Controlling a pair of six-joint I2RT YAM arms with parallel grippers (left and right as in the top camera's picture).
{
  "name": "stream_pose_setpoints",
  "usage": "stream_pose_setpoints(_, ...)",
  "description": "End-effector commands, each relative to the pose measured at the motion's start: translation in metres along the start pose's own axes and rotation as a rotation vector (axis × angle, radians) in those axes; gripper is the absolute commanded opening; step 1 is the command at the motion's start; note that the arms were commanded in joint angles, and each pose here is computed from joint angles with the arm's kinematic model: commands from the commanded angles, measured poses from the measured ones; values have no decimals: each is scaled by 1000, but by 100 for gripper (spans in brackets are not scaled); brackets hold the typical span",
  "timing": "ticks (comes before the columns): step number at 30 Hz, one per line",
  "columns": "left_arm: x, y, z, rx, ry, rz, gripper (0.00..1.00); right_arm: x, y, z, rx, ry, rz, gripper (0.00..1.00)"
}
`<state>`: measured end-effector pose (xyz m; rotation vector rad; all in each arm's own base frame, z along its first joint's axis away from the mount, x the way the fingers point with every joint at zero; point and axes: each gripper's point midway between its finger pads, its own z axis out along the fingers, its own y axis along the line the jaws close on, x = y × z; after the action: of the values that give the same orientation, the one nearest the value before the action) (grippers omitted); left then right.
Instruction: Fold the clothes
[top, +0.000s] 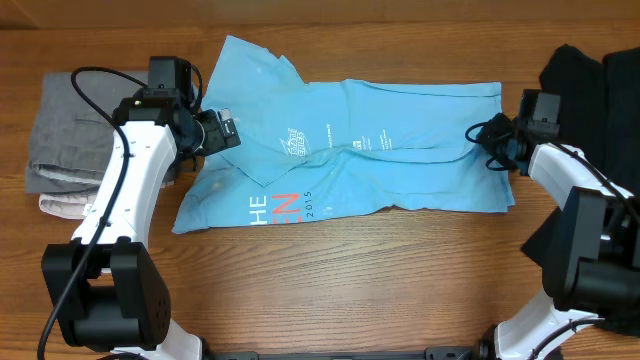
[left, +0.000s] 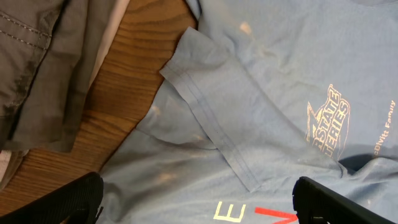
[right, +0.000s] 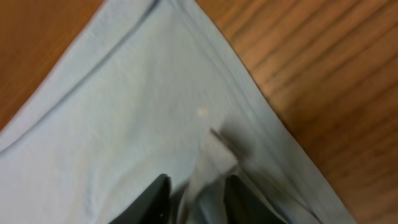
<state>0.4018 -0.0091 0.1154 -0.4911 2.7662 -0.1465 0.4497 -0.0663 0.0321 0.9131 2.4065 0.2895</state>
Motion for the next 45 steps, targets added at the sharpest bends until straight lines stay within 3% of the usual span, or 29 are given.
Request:
stream_pose_setpoints(1, -2, 1, -4, 6, -11, 5, 100, -24, 20, -2, -65, -87, -54, 54)
stream_pose_setpoints(3, -2, 1, -4, 6, -11, 5, 100, -37, 40, -12, -162, -108, -137, 61)
stream_pose_setpoints(8, -2, 1, -4, 6, -11, 5, 100, -65, 79, -84, -322, -87, -192, 61)
stream_pose_setpoints(14, -2, 1, -4, 6, -11, 5, 100, -31, 108, -127, -362, 21, -360, 52)
stream_pose_setpoints(18, -2, 1, -4, 6, -11, 5, 100, 15, 110, -116, -306, 149, -465, 39)
stream_pose_setpoints(22, -2, 1, -4, 6, -11, 5, 100, 56, 90, -90, -125, 259, -557, 4)
stream_pose_setpoints(29, -2, 1, -4, 6, -11, 5, 100, 108, 66, -63, -9, 428, -599, 4)
stream_pose_setpoints(45, -2, 1, -4, 6, -11, 5, 100, 146, 39, -27, 35, 543, -590, 4)
